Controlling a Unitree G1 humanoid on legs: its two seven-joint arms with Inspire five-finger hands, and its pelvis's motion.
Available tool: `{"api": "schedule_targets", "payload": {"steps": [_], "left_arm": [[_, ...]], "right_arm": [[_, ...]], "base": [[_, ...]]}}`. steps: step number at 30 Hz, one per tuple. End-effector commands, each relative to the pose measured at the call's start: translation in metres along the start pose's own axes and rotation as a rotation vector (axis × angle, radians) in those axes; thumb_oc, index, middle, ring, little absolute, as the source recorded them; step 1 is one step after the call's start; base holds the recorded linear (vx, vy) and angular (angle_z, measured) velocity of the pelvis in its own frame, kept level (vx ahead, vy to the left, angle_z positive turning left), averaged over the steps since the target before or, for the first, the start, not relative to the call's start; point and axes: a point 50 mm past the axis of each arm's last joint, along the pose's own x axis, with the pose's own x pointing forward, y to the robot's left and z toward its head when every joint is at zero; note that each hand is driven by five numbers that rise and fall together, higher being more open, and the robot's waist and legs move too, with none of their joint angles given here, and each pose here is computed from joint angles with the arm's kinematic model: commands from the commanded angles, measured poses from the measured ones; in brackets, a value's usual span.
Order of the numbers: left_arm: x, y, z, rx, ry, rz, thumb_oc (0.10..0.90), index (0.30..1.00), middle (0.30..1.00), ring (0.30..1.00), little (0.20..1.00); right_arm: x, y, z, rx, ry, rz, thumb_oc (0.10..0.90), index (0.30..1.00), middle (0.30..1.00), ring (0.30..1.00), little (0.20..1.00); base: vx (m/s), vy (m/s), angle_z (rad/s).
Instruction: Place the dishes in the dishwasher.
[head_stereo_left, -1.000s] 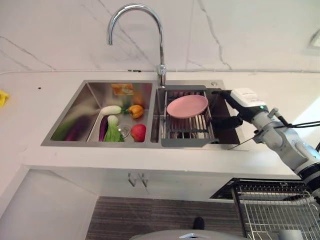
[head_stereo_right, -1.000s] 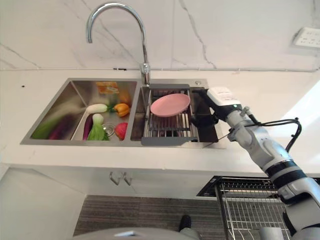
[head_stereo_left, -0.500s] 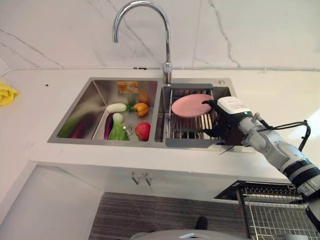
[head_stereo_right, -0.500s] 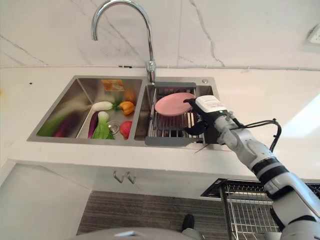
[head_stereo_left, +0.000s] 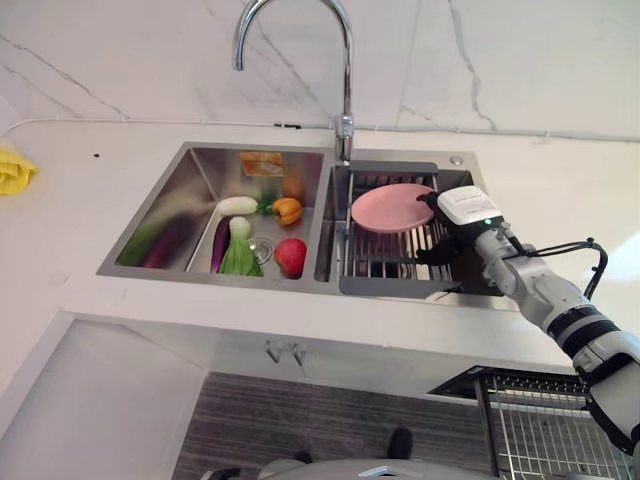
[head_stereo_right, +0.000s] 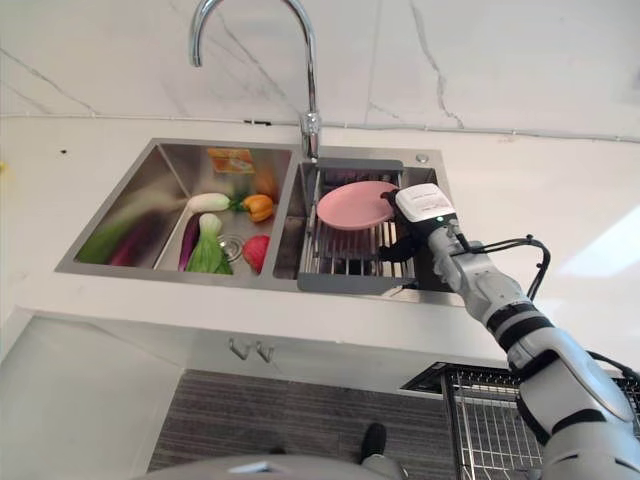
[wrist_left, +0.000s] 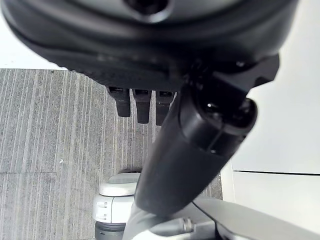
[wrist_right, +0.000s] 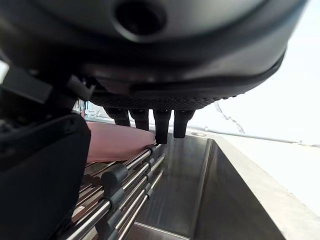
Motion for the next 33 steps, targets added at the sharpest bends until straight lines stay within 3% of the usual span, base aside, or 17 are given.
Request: {"api": "schedule_targets", "payload": {"steps": [1, 4, 5, 6, 7, 17, 33], "left_arm": [[0.002, 0.009, 0.010, 0.112, -0.032, 0.017, 0.800, 0.900, 0.900, 0.900, 0.900], [0.002, 0.009, 0.012, 0.120, -0.037, 0.016, 0.800, 0.900, 0.900, 0.900, 0.900], [0.003, 0.009, 0.013, 0.129, -0.045, 0.017, 0.800, 0.900, 0.900, 0.900, 0.900], [0.003, 0.009, 0.014, 0.132, -0.048, 0.019, 0.800, 0.900, 0.900, 0.900, 0.900], [0.003, 0.009, 0.016, 0.135, -0.053, 0.021, 0.800, 0.900, 0.900, 0.900, 0.900], [0.003, 0.012, 0.022, 0.174, -0.075, 0.035, 0.800, 0.900, 0.900, 0.900, 0.900], [0.003, 0.015, 0.015, 0.206, -0.055, 0.060, 0.800, 0.900, 0.900, 0.900, 0.900]], "right_arm": [[0.030, -0.059, 0.007, -0.098, -0.011, -0.222, 0.800, 0.900, 0.900, 0.900, 0.900], [0.032, -0.058, 0.010, -0.107, -0.013, -0.229, 0.800, 0.900, 0.900, 0.900, 0.900], [0.033, -0.060, 0.013, -0.117, -0.019, -0.246, 0.587, 0.580, 0.580, 0.580, 0.580], [0.033, -0.062, 0.013, -0.125, -0.020, -0.257, 0.435, 0.352, 0.352, 0.352, 0.352], [0.033, -0.061, 0.014, -0.137, -0.021, -0.266, 0.400, 0.300, 0.300, 0.300, 0.300], [0.028, -0.059, 0.019, -0.182, -0.052, -0.304, 0.400, 0.300, 0.300, 0.300, 0.300], [0.000, -0.114, 0.025, -0.109, -0.144, -0.590, 0.400, 0.300, 0.300, 0.300, 0.300]], "base": [[0.00, -0.010, 0.05], [0.00, -0.003, 0.01], [0.00, -0.010, 0.06], [0.00, -0.011, 0.05], [0.00, -0.003, 0.06], [0.01, -0.004, 0.07], [0.00, 0.001, 0.00]]}}
